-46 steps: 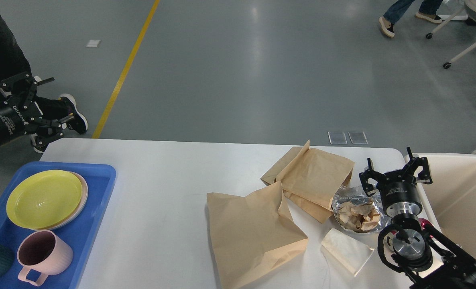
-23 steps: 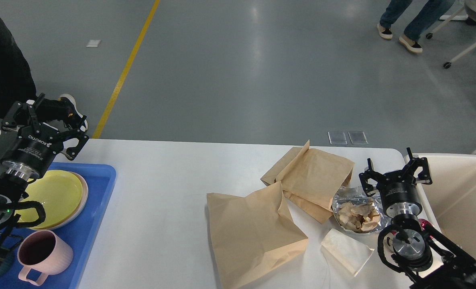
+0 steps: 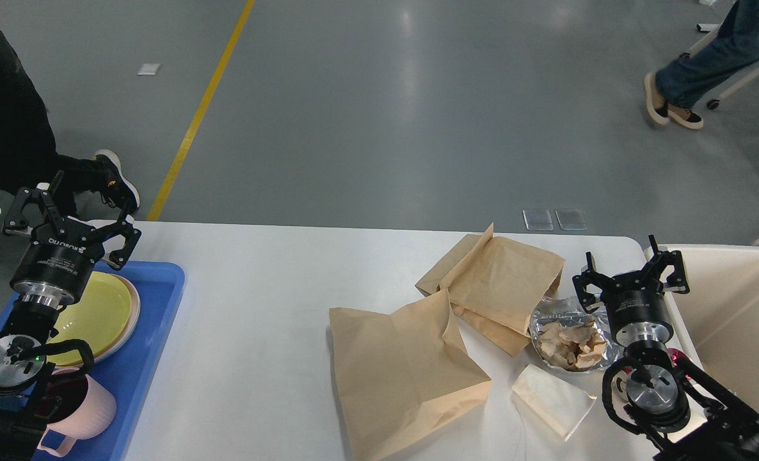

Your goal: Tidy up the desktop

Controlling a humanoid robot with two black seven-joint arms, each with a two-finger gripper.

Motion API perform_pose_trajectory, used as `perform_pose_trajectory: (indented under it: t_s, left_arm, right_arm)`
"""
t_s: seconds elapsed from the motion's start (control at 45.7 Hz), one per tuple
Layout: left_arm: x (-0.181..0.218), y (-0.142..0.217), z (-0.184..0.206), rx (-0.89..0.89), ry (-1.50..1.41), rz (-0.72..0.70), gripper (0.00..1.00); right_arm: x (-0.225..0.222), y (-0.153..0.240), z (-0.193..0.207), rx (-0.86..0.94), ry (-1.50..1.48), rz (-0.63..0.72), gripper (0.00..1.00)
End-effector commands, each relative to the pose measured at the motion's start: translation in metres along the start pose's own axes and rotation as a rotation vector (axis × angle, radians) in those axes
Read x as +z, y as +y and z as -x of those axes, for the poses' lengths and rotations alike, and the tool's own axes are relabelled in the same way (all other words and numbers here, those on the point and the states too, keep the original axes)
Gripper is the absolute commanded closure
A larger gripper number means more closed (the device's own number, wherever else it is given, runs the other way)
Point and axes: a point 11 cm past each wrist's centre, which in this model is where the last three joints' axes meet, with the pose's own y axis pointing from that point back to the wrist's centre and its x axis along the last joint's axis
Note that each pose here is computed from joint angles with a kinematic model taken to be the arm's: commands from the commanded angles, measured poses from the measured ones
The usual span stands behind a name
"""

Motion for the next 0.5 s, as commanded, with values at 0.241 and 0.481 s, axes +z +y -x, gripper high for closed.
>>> perform_pose_trajectory:
  t_s: [0.241,0.481]
  left_arm:
    - [0.029,0.018,-0.02,0.052,0.017,0.101,0.04]
    - [0.027,0.024,-0.026,0.064,0.037,0.101,0.04]
  right_arm:
    - [0.0,0.0,0.0,0.0,0.0,0.0,0.0]
    - [0.0,0.0,0.0,-0.001,-0.001,0.0,0.0]
